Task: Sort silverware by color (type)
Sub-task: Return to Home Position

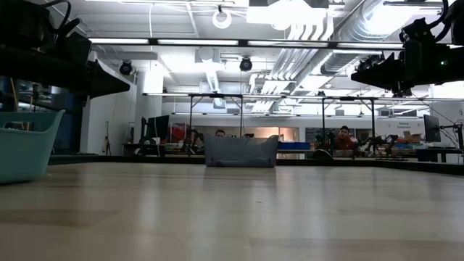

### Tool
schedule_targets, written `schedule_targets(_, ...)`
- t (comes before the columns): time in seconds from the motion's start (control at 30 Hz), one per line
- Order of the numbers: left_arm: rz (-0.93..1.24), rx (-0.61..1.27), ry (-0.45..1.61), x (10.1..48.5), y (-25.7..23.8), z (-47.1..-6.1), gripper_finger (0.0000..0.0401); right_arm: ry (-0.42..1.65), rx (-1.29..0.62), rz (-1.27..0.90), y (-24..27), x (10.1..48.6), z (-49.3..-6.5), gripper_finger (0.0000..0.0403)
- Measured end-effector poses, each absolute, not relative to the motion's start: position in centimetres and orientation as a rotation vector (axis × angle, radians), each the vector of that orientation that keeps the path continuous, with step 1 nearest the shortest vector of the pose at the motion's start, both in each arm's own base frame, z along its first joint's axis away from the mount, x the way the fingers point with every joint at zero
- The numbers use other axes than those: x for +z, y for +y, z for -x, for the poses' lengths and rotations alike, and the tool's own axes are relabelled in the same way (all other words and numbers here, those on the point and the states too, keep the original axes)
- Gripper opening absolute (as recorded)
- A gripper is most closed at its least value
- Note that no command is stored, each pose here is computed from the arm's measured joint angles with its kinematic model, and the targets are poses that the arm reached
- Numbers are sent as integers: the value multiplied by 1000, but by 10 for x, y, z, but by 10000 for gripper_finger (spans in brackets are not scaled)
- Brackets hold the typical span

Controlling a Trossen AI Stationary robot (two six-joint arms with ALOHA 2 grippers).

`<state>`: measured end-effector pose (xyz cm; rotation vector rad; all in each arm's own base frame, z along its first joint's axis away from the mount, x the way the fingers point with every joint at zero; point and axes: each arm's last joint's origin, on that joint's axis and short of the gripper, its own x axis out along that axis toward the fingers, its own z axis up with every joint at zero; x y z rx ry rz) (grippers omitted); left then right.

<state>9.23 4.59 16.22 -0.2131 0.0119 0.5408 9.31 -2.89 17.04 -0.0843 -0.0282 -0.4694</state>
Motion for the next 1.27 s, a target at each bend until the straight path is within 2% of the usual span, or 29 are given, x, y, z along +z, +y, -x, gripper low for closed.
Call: schedule_targets(1.27,209,538,-13,164,45,-91,1,-29,-470,84,-29,170,-93,0)
